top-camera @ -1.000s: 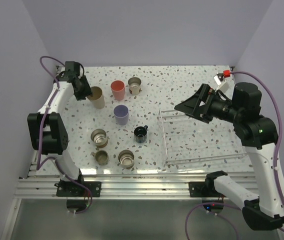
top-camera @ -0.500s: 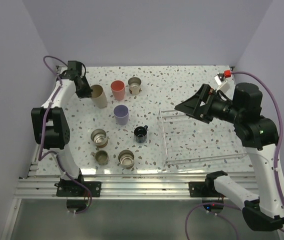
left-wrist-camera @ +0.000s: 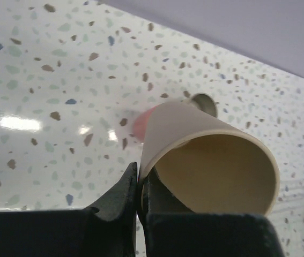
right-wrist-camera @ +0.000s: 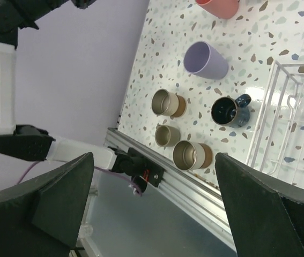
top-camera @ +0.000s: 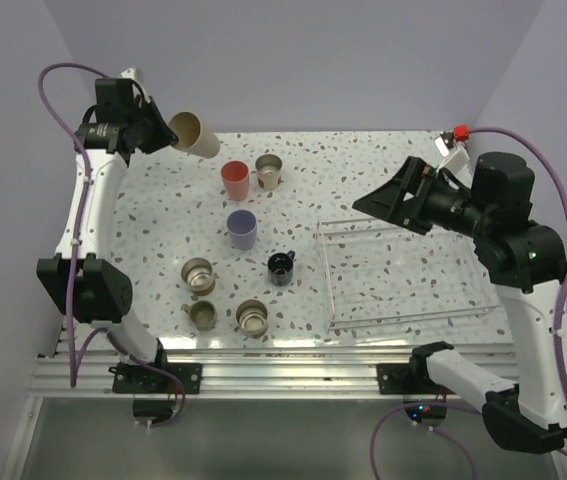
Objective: Load the cups into the dish rack
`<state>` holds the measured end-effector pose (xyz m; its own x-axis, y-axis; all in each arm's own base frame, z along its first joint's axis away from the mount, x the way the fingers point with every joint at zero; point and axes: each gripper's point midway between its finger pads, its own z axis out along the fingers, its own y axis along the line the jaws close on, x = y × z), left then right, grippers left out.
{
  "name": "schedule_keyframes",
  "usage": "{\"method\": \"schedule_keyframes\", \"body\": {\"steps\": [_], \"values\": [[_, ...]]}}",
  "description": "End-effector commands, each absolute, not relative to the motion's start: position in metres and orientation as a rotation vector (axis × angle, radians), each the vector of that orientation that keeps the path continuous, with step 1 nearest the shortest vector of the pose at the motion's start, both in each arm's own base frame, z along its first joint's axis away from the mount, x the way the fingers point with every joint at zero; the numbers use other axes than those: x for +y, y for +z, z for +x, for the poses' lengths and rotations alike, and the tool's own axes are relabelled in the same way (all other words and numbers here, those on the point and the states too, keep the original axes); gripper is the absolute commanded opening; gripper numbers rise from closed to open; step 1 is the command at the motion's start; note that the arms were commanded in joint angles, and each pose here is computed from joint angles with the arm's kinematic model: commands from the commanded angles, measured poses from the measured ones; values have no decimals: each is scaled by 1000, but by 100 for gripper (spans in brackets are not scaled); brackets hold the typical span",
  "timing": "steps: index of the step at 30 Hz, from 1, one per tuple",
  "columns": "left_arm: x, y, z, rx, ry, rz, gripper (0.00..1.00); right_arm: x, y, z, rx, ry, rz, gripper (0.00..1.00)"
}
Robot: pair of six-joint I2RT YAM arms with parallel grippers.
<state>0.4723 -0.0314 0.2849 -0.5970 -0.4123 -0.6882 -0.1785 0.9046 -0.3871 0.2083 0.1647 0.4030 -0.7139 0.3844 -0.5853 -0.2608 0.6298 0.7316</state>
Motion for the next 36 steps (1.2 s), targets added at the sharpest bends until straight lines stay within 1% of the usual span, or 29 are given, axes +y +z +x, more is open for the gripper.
{"method": "schedule_keyframes", "body": {"steps": [1, 2, 3, 4, 5, 7, 8, 13, 16, 24, 36], "values": [[-93, 348, 438, 2091, -699, -253, 0, 173, 418, 208, 2063, 1178, 68, 99], [-105, 370, 422, 2024, -787, -213, 0, 182, 426, 214, 2036, 1259, 86, 99], [-122, 380, 408, 1991, -912, -161, 0, 188, 433, 216, 2016, 1325, 87, 99], [-134, 381, 406, 1936, -1020, -183, 0, 195, 442, 217, 2003, 1429, 158, 99], [-143, 404, 388, 1859, -1087, -147, 0, 203, 456, 223, 1926, 1520, 118, 99], [-165, 432, 368, 1740, -1252, -94, 0, 209, 472, 231, 1847, 1624, 144, 99], [-171, 435, 356, 1719, -1292, -79, 0, 211, 486, 235, 1786, 1692, 159, 99], [-202, 478, 310, 1529, -1475, 41, 0, 216, 497, 252, 1736, 1764, 224, 99], [-208, 483, 296, 1463, -1562, 36, 0, 219, 502, 258, 1691, 1806, 248, 99], [-209, 485, 282, 1401, -1614, 6, 0, 239, 502, 266, 1673, 1827, 255, 99], [-227, 485, 283, 1378, -1664, 28, 0, 270, 502, 289, 1674, 1840, 264, 98]]}}
